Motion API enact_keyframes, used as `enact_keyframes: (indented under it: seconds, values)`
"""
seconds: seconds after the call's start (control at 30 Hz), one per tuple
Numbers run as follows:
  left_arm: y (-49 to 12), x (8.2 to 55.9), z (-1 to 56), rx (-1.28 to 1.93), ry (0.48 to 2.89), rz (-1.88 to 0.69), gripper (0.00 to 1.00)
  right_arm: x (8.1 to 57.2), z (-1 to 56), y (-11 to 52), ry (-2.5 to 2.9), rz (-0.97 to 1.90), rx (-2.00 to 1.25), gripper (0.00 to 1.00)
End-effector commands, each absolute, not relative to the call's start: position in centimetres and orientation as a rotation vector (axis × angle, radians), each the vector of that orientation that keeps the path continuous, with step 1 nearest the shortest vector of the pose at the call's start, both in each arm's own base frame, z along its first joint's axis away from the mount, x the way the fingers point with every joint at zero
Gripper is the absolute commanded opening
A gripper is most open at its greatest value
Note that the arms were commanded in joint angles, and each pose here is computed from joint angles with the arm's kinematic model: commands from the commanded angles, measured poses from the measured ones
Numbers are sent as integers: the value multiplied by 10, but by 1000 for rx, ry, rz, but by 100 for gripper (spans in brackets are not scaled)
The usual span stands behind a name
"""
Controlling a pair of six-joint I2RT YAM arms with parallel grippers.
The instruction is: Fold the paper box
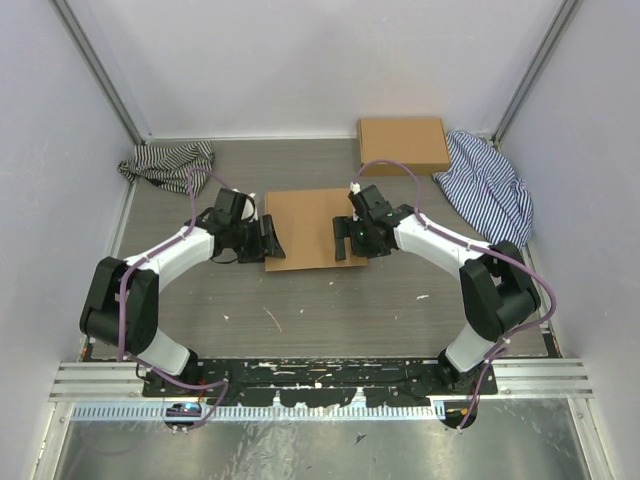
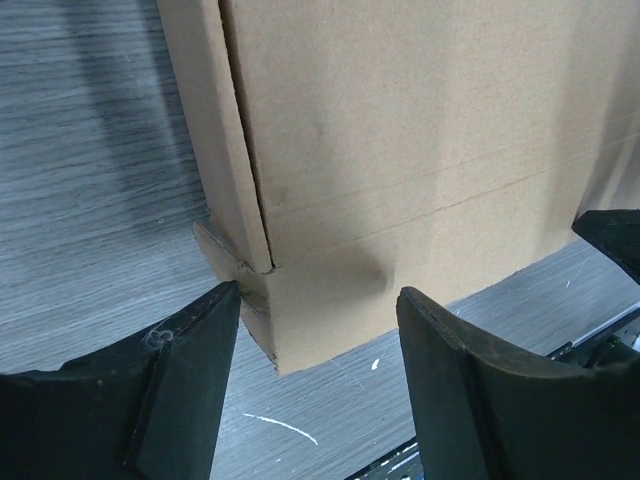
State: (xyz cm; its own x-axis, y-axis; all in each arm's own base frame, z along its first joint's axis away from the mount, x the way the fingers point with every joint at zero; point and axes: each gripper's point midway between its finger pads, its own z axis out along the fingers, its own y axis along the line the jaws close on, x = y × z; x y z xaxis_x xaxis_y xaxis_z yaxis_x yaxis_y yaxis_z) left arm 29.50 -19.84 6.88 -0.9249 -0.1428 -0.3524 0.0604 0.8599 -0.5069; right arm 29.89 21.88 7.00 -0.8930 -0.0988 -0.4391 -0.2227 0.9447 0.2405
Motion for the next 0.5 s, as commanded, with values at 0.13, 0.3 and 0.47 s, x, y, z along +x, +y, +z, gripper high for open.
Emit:
enact_keyframes:
  seconds: [0.13, 0.3, 0.47]
  values:
    - [-206, 288, 78, -40, 2658, -803, 70, 297, 87, 219, 2616, 420, -212, 91]
    - [-204, 277, 80, -47, 2679, -817, 69, 290, 95, 217, 2608, 439, -207, 92]
    - [-198, 267, 79, -55, 2690, -789, 69, 283, 101, 213, 2603, 444, -217, 93]
